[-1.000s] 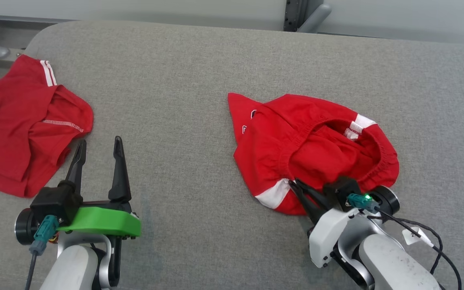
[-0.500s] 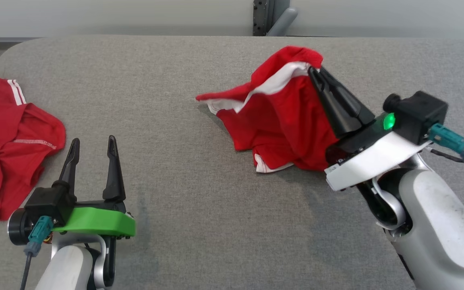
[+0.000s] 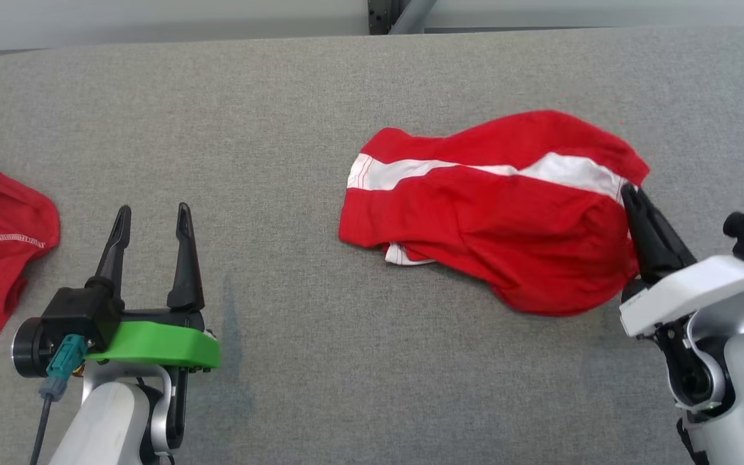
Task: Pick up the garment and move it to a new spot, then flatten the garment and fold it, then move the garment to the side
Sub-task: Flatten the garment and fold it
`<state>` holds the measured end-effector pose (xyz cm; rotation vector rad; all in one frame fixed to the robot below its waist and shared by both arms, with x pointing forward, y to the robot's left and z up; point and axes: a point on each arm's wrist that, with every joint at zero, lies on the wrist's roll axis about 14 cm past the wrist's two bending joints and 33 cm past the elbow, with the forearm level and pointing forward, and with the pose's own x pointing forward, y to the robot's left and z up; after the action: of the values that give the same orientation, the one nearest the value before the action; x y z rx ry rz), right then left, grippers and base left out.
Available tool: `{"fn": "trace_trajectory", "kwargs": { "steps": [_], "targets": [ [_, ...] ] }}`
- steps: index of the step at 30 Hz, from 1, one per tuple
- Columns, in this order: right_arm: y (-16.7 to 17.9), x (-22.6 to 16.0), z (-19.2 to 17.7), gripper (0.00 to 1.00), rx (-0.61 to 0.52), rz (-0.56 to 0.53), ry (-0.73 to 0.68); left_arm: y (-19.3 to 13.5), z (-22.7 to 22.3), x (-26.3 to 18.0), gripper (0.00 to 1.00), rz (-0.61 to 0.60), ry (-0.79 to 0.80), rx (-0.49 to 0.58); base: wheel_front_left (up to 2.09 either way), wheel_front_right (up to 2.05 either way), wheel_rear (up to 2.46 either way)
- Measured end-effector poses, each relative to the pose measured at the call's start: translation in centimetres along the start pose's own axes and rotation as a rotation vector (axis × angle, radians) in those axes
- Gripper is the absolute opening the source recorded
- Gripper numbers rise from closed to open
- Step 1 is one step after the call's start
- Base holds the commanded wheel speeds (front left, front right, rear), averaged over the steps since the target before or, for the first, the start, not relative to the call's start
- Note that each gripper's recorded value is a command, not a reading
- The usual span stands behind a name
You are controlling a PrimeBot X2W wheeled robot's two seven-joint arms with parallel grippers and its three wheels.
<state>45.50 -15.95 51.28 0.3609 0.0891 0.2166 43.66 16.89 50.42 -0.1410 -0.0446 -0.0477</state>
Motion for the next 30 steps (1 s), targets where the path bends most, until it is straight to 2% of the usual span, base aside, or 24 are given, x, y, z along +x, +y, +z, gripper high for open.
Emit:
{"fn": "trace_trajectory", "kwargs": {
  "steps": [5, 12, 13, 14, 21, 25, 30],
  "targets": [
    [-3.5, -1.8, -5.7, 0.0, 0.032, -0.116, 0.143, -0.5, -0.8, 0.6, 1.0, -0.015, 0.021, -0.001, 0.0, 0.0, 0.0],
    [-5.3, -1.8, -6.4, 0.0, -0.026, -0.159, 0.133, -1.0, -1.2, 1.2, 1.0, -0.035, 0.028, 0.001, 0.0, 0.0, 0.0],
    [-5.0, -1.5, -6.1, 0.37, -0.031, -0.151, 0.116, -1.0, -1.2, 1.3, 1.0, -0.037, 0.028, 0.001, 0.0, 0.0, 0.0],
    [-4.8, -1.3, -5.7, 1.0, -0.037, -0.144, 0.099, -1.1, -1.2, 1.4, 1.0, -0.038, 0.027, 0.002, 0.0, 0.0, 0.0],
    [-5.3, -1.6, -3.2, 1.0, -0.172, -0.145, 0.022, -1.5, -0.9, 1.3, 1.0, -0.05, 0.02, 0.004, 0.0, 0.0, 0.0],
    [-5.8, -2.5, -0.5, 1.0, -0.262, -0.166, -0.053, -1.7, -0.5, 0.9, 1.0, -0.054, 0.013, 0.005, 0.0, 0.0, 0.0],
    [-3.4, -2.8, 2.9, 1.0, -0.314, -0.129, -0.151, -1.8, 0.0, 0.4, 1.0, -0.056, 0.004, 0.009, 0.0, 0.0, 0.0]
  ]
}}
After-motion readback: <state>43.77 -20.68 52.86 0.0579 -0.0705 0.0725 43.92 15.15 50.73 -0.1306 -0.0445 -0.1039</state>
